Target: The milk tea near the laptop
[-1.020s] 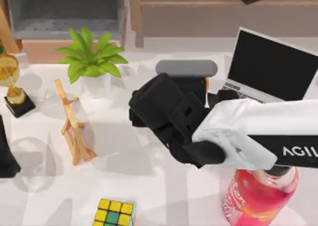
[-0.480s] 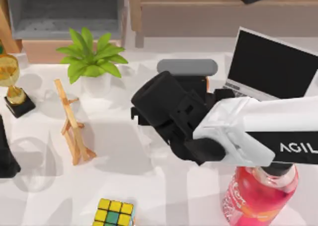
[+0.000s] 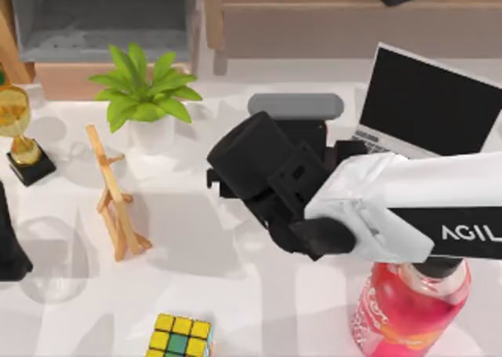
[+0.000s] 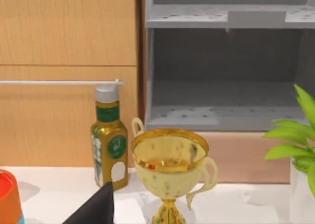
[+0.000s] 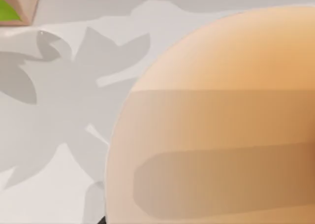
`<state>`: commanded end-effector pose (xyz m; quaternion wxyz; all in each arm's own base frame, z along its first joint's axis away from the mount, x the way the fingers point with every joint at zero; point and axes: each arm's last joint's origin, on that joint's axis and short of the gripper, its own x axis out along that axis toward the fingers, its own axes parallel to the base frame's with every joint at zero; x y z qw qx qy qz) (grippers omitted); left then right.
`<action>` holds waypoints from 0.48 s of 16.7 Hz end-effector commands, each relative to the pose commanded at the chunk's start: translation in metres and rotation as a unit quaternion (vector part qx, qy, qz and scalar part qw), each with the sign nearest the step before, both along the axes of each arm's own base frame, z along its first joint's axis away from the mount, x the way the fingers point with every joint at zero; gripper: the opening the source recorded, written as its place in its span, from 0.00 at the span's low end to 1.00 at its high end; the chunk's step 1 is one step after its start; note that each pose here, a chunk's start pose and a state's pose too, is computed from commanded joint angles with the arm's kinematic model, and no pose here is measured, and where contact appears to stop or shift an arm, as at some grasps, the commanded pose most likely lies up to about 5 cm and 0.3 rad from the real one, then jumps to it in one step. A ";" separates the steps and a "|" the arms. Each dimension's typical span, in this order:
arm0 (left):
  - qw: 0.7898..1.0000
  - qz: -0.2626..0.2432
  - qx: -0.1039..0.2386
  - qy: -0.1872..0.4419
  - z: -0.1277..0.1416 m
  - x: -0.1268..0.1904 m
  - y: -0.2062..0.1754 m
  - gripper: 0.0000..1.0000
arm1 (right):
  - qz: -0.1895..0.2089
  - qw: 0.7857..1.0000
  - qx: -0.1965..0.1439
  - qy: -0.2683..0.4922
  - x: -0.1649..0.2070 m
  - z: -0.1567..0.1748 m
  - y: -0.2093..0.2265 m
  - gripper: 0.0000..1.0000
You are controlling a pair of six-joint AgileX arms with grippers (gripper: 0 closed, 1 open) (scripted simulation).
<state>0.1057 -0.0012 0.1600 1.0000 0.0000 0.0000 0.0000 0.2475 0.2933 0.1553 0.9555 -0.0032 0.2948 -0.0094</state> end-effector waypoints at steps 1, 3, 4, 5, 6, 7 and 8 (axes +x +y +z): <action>1.000 0.000 0.000 0.000 0.000 0.000 0.000 1.00 | 0.000 1.000 0.000 0.000 0.000 0.000 0.000 0.02; 1.000 0.000 0.000 0.000 0.000 0.000 0.000 1.00 | 0.000 1.000 0.000 0.000 0.000 0.000 0.000 0.00; 1.000 0.000 0.000 0.000 0.000 0.000 0.000 1.00 | 0.000 1.000 0.000 0.000 0.000 0.000 0.000 0.00; 1.000 0.000 0.000 0.000 0.000 0.000 0.000 1.00 | 0.000 1.000 0.000 0.000 0.000 0.000 0.000 0.00; 1.000 0.000 0.000 0.000 0.000 0.000 0.000 1.00 | 0.000 1.000 0.000 0.000 0.000 0.000 0.000 0.00; 1.000 0.000 0.000 0.000 0.000 0.000 0.000 1.00 | 0.000 1.000 0.000 0.000 0.000 0.000 0.000 0.00; 1.000 0.000 0.000 0.000 0.000 0.000 0.000 1.00 | 0.000 1.000 0.000 0.000 0.000 0.000 0.000 0.00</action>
